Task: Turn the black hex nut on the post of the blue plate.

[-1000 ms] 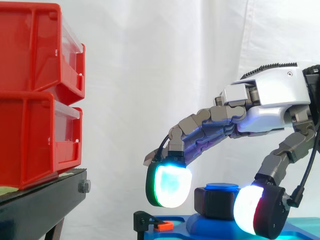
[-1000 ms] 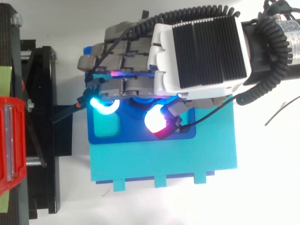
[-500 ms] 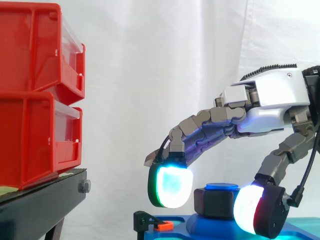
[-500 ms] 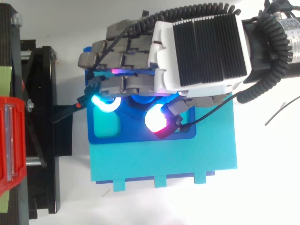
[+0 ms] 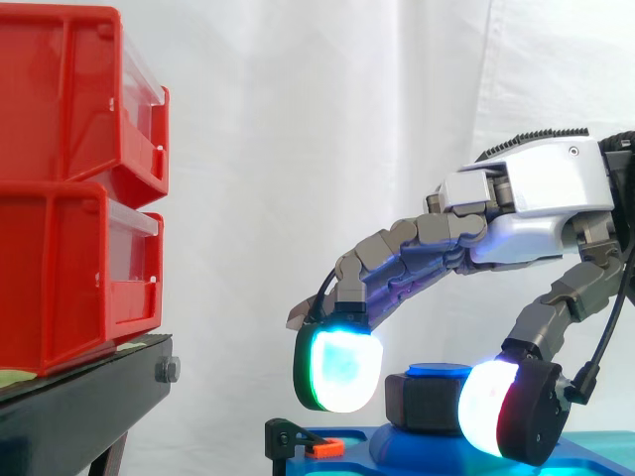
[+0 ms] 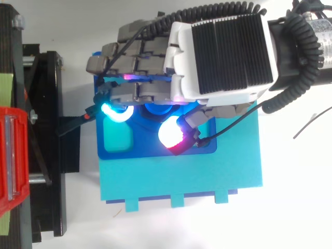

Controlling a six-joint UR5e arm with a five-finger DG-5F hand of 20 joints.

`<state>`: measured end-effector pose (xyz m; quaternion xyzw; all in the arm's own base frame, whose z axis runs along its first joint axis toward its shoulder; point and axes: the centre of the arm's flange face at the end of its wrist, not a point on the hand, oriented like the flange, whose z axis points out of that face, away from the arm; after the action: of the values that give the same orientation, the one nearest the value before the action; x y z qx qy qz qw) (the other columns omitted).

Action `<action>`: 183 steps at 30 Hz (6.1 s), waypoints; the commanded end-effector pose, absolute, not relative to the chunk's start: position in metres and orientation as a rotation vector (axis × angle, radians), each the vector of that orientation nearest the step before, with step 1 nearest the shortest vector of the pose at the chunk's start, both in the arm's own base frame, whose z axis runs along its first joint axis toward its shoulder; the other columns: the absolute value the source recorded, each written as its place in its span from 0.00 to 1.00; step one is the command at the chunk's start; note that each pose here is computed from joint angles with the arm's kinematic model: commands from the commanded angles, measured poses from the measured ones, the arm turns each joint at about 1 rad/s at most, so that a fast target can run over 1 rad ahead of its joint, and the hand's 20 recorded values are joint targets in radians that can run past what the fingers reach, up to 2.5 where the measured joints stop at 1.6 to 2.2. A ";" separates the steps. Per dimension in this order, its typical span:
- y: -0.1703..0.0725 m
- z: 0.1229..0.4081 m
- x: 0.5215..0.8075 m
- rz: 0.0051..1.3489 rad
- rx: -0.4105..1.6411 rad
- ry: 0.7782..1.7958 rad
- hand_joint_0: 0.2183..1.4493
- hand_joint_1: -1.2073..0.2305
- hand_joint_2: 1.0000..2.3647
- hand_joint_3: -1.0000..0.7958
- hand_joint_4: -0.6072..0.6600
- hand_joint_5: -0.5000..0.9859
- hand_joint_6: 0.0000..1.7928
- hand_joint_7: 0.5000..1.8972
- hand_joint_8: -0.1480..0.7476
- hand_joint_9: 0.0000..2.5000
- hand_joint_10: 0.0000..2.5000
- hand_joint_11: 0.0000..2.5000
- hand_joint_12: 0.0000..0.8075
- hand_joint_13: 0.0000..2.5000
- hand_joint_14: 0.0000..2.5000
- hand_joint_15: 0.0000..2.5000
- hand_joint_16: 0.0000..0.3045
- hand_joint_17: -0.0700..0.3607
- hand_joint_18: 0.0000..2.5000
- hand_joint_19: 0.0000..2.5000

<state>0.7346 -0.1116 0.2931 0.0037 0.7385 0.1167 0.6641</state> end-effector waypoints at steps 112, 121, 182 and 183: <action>-0.103 0.365 0.749 0.296 -0.015 1.629 0.17 0.41 0.00 0.28 0.62 0.16 0.28 0.18 0.46 0.11 0.00 0.00 0.48 0.16 0.00 0.05 0.18 0.44 0.17 0.12; -0.126 0.413 0.707 0.241 -0.038 1.737 0.17 0.43 0.00 0.28 0.62 0.16 0.28 0.18 0.46 0.11 0.00 0.00 0.48 0.16 0.00 0.05 0.18 0.44 0.17 0.12; -0.178 0.387 0.563 0.579 0.958 1.461 0.22 0.46 0.00 0.28 0.63 0.18 0.28 0.17 0.46 0.14 0.00 0.00 0.45 0.17 0.00 0.05 0.16 0.41 0.17 0.12; -0.179 0.387 0.563 0.578 0.958 1.459 0.22 0.46 0.00 0.28 0.63 0.18 0.28 0.17 0.46 0.14 0.00 0.00 0.45 0.16 0.00 0.05 0.16 0.41 0.16 0.12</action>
<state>0.5628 -0.1781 0.3869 0.4144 0.6315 0.2502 0.6057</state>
